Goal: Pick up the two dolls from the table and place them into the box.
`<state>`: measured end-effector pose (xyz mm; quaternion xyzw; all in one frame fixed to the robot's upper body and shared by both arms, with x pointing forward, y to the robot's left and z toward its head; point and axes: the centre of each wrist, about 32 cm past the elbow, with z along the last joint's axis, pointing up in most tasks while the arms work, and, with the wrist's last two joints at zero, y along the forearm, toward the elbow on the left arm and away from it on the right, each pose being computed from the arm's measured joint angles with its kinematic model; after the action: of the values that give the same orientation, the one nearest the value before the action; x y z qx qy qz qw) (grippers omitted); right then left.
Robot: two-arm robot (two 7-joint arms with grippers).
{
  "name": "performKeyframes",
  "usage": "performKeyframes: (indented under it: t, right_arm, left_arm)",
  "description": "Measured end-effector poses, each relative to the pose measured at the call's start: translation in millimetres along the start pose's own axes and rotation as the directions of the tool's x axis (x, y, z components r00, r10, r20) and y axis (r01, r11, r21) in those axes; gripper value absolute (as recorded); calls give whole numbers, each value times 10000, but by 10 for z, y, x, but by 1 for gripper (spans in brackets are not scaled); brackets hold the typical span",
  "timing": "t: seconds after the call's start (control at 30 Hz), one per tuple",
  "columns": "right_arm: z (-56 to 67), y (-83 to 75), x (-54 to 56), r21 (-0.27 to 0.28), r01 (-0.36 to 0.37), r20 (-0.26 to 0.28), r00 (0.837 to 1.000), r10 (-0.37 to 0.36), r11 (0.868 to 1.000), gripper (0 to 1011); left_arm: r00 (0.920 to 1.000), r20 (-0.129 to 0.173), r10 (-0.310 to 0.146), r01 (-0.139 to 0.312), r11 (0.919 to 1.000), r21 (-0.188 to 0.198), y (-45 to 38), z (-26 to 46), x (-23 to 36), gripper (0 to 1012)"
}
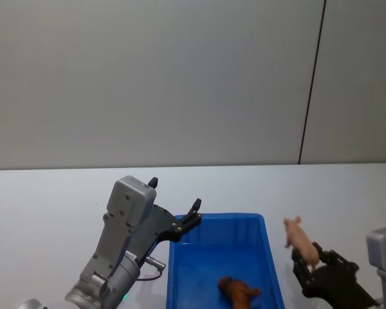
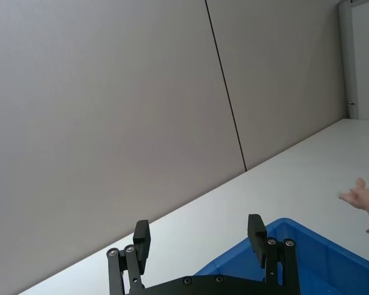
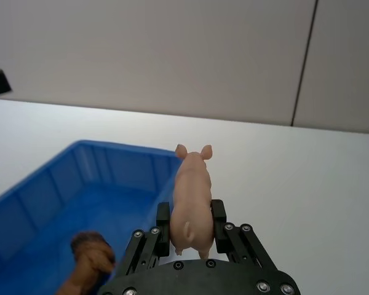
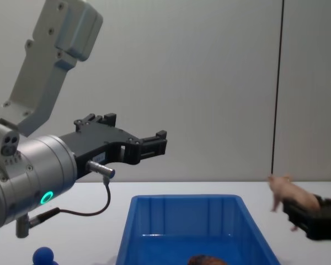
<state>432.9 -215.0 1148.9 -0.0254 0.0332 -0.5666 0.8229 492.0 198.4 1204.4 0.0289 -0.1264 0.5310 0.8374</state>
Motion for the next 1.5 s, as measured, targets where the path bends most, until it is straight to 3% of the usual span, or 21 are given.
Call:
performKeyframes:
  t: [0.5,0.6,0.73,1.03,1.23,1.5]
  right_arm:
    - [158,380,-64,475,-1642,-285,9858,1656,9853,379]
    - [173,459,-75,473,-1862,-305,9817,1878,9814,413]
    - [191,552,-86,440,-2047,-332,9779,2062,9778,574]
    - [202,642,-81,363,-2004,-377,9787,2018,9790,822]
    - [209,629,-52,361,-1506,-379,9877,1520,9879,999]
    - [211,530,-13,422,-750,-393,9963,767,9963,1001]
  left_arm:
    - [10000,1,0,0,10000,0,0,0,0,1001]
    - [10000,0,0,0,10000,-1,0,0,0,1001]
    - [10000,1,0,0,10000,0,0,0,0,1001]
    - [10000,1,0,0,10000,0,0,0,0,1001]
    - [10000,0,0,0,10000,0,0,0,0,1001]
    - [10000,0,0,0,10000,0,0,0,0,1001]
